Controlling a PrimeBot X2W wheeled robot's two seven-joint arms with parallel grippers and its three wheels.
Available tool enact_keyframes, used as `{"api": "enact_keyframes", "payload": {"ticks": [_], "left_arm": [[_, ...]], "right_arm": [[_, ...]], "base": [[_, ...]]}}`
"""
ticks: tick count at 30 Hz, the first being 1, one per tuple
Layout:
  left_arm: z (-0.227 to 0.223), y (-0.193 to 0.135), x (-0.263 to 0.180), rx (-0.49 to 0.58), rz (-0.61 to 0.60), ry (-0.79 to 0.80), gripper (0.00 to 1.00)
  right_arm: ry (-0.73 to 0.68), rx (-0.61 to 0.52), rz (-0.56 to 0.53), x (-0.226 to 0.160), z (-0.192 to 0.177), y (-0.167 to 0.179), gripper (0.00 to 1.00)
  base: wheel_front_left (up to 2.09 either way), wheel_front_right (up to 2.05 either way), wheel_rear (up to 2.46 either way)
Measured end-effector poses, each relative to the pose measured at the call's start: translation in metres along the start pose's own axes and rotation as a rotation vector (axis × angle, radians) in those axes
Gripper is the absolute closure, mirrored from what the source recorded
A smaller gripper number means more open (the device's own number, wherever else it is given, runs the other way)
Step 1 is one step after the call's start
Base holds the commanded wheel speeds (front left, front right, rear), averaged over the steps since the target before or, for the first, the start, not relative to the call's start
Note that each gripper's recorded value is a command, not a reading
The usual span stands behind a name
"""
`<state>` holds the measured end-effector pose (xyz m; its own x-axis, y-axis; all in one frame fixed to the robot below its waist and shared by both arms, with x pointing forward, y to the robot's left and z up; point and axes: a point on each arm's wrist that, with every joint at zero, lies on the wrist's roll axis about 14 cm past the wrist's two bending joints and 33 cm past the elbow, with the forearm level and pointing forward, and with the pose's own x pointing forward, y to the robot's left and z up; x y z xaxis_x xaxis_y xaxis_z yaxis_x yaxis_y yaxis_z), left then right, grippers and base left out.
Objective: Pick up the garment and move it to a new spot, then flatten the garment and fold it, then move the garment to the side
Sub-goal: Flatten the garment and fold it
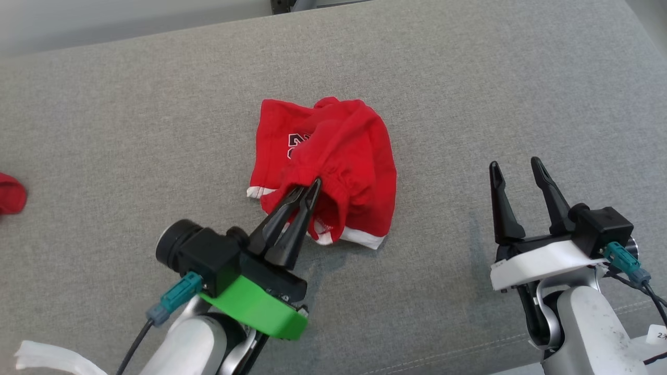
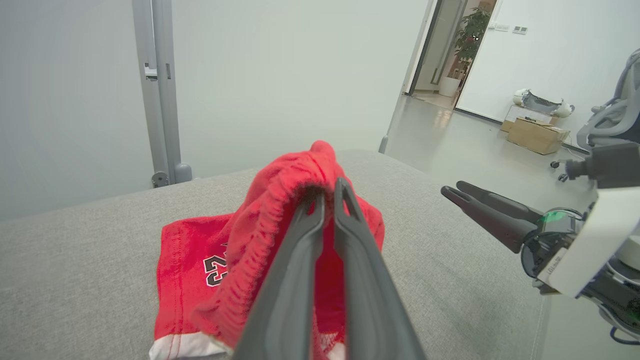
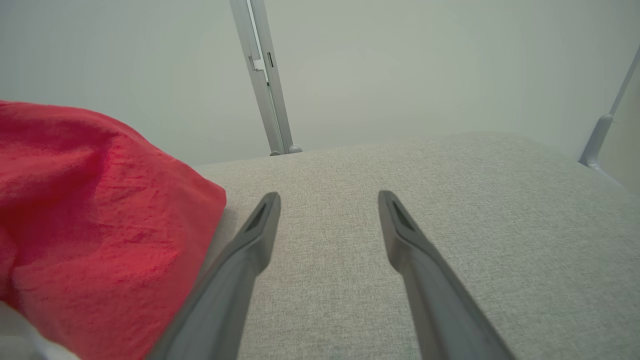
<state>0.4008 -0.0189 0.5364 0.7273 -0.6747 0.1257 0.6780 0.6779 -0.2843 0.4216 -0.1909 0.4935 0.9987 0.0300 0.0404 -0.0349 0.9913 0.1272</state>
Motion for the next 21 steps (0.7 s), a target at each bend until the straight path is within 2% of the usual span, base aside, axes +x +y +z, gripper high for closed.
{"api": "enact_keyframes", "payload": {"ticks": [5,14,17,21], "left_arm": [[0.039,-0.017,0.016,0.098,-0.082,-0.08,1.0],[0.082,-0.077,0.042,0.127,-0.266,-0.206,1.0],[0.091,-0.066,0.044,0.133,-0.212,-0.237,1.0],[0.096,-0.019,0.037,0.142,-0.035,-0.255,1.0]], "right_arm": [[-0.019,0.028,-0.006,-0.003,0.005,0.0,0.0],[-0.04,0.043,-0.085,-0.017,0.012,-0.026,0.0],[-0.041,0.044,-0.099,-0.018,0.011,-0.03,0.0],[-0.029,0.047,-0.09,-0.014,0.005,-0.027,0.0]], "base": [[0.0,0.0,0.0],[0.0,0.0,0.0],[0.0,0.0,0.0],[0.0,0.0,0.0]]}}
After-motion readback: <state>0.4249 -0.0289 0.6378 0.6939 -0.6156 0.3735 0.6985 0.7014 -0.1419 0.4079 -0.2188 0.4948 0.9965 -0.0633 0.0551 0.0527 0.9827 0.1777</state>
